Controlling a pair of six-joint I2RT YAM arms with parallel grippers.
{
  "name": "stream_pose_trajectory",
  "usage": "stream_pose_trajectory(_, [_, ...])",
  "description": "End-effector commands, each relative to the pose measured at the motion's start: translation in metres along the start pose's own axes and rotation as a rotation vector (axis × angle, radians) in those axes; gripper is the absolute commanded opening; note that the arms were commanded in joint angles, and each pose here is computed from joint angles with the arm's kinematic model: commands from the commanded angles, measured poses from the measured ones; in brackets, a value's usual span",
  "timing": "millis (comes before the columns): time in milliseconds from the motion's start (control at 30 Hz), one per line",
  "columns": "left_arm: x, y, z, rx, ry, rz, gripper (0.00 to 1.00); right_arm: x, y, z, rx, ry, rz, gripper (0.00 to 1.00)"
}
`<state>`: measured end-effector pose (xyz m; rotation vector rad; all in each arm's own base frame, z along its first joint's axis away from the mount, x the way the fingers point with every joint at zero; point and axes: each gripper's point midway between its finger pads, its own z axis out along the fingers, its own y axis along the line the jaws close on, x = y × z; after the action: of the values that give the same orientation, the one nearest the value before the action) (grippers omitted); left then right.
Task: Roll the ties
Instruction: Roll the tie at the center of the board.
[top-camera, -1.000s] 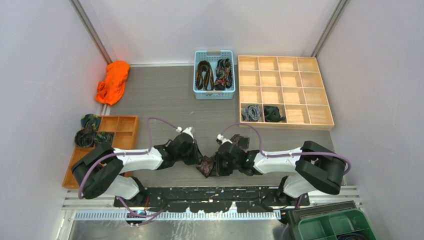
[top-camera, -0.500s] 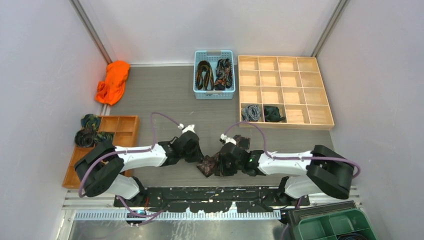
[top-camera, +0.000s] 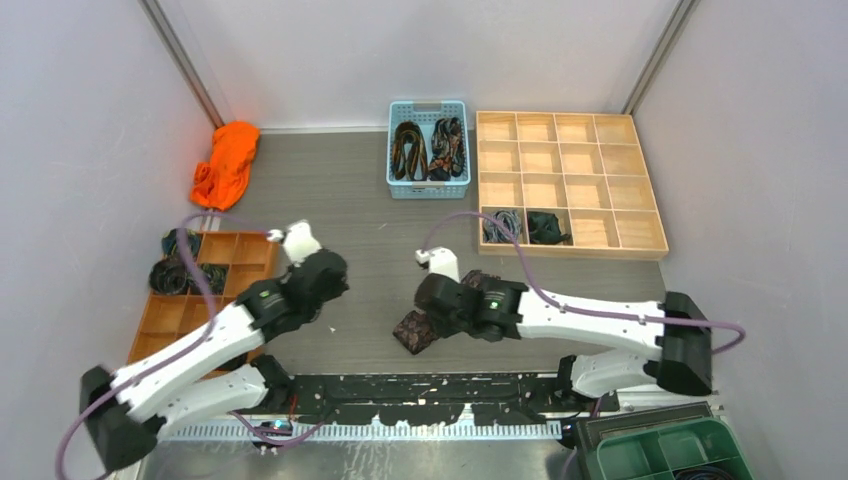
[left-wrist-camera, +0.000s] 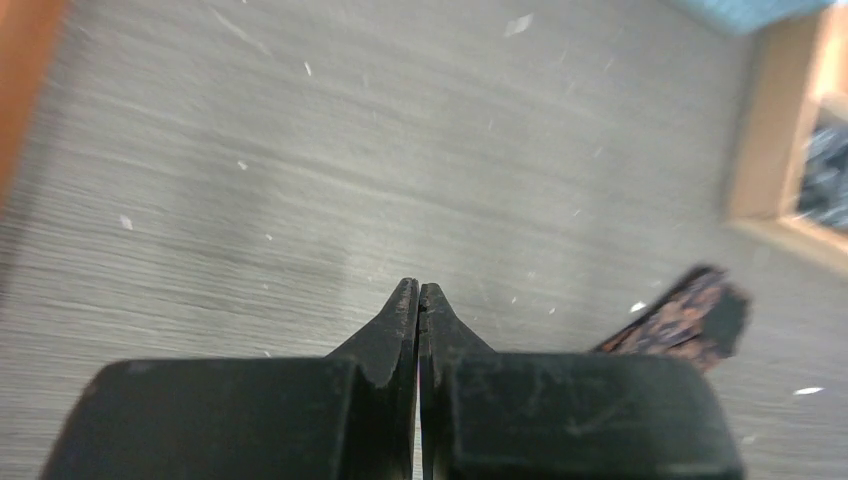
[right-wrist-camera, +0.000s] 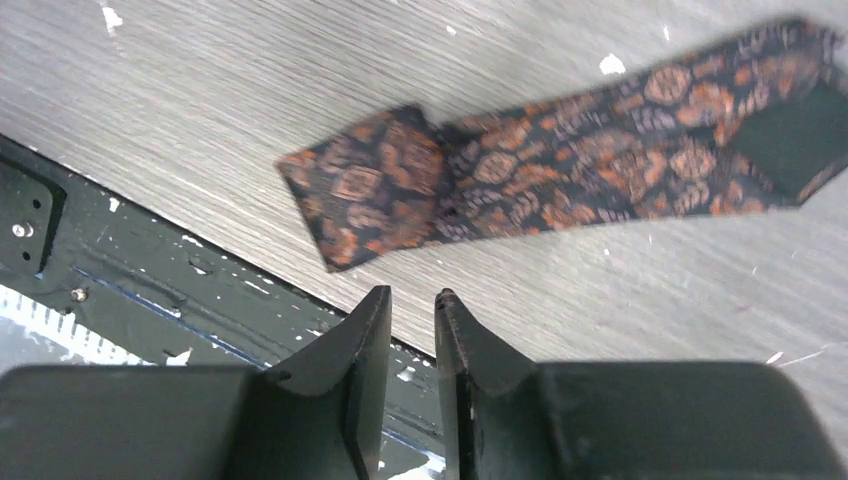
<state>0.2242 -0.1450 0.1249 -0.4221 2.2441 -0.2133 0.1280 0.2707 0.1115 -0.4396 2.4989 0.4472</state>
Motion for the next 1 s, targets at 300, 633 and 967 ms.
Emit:
stream_pose_trajectory(300, [-0.076, 0.104, -0.101, -0.041, -0.318, -0.156, 0.0, -0.025, 0.064, 0.018, 0.268, -0.031, -0.628, 0.68])
stream_pose_trajectory(633, [-0.075, 0.114, -0.109, -0.033, -0.322, -0.18, 0.0, 0.001, 0.059, 0.056, 0.314, 0.041, -0.73, 0.74])
stream_pose_trajectory(967, [-0.074, 0.119, -0.11, -0.038, -0.323, -0.187, 0.0, 0.03, 0.038, 0.084, 0.376, 0.108, -0.734, 0.73])
